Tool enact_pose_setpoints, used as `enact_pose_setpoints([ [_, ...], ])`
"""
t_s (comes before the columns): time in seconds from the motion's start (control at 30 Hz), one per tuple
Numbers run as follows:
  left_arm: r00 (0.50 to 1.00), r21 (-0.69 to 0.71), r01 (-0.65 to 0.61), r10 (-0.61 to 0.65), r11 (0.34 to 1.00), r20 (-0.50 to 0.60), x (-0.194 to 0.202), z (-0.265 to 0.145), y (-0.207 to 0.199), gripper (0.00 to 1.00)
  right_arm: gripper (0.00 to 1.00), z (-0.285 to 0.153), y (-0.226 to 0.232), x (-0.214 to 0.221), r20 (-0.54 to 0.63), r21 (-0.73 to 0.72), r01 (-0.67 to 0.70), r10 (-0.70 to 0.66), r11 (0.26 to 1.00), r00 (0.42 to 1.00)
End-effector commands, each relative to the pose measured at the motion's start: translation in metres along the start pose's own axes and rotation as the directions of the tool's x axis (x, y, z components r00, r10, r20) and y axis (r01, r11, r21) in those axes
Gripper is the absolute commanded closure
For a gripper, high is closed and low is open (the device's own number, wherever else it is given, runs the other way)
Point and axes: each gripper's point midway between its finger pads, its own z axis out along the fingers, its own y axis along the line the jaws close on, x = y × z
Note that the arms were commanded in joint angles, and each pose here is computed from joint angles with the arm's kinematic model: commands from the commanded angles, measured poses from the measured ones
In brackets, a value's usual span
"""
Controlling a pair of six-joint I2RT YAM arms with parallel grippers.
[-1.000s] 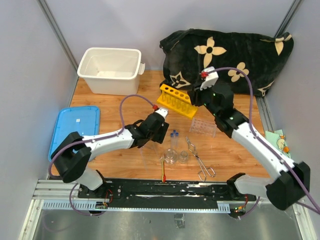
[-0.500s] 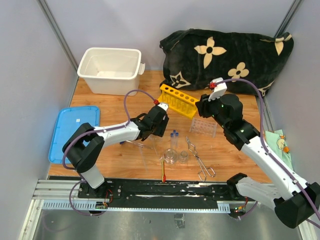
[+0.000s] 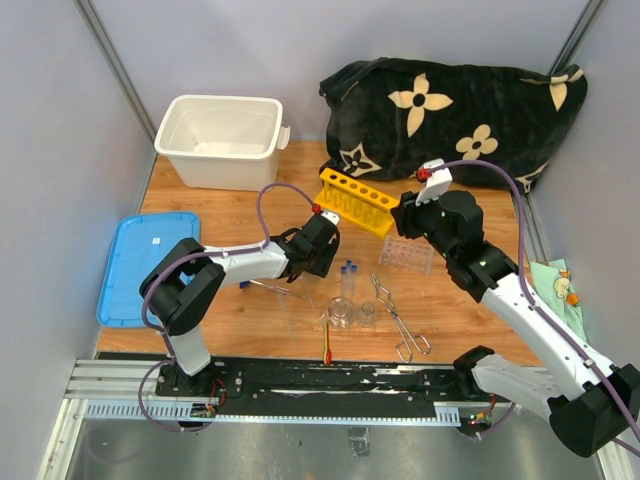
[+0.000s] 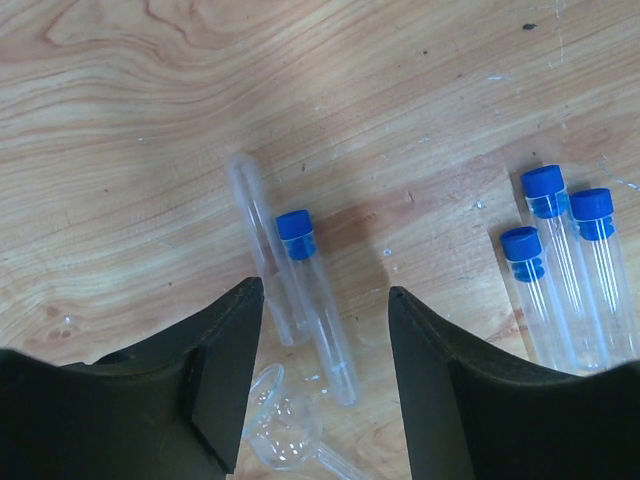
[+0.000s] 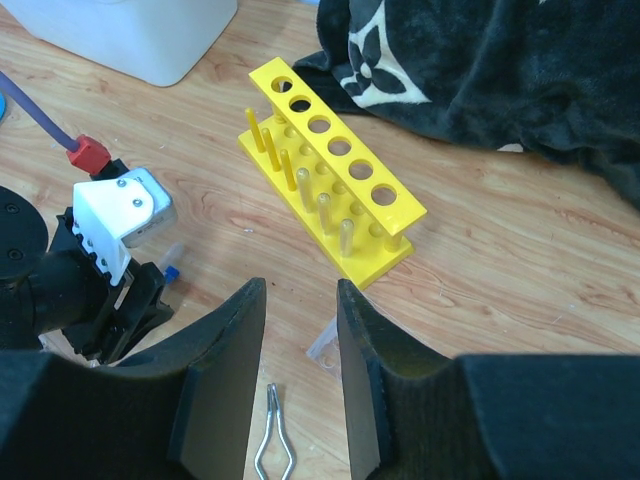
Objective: Organize the chemistry lab equipment
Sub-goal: Pick up the test tube at the center of the board.
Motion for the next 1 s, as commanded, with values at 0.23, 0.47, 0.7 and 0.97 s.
enact_pose_setpoints([
  [0.23, 1.000, -0.017, -0.005, 0.005, 1.000, 0.010, -0.010, 0.000, 0.003, 0.43, 0.64, 0.001, 0.001, 0.002, 0.001, 0.005, -0.007, 0.007, 1.000, 1.000],
  [0.47, 0.997, -0.033, 0.015, -0.013, 0.999, 0.071, -0.033, -0.025, 0.010, 0.43, 0.64, 0.007, 0.005, 0.004, -0.009, -0.010, -0.012, 0.012, 1.000, 1.000],
  [0.7, 0.995, -0.062, 0.041, -0.035, 0.997, 0.098, -0.043, -0.036, 0.021, 0.42, 0.64, 0.011, 0.009, 0.004, -0.015, -0.029, -0.016, 0.015, 0.999, 1.000],
  [0.97, 0.995, -0.047, 0.095, -0.093, 0.994, 0.041, -0.022, -0.017, 0.030, 0.44, 0.64, 0.011, 0.008, 0.005, -0.018, -0.027, -0.014, 0.014, 1.000, 1.000],
])
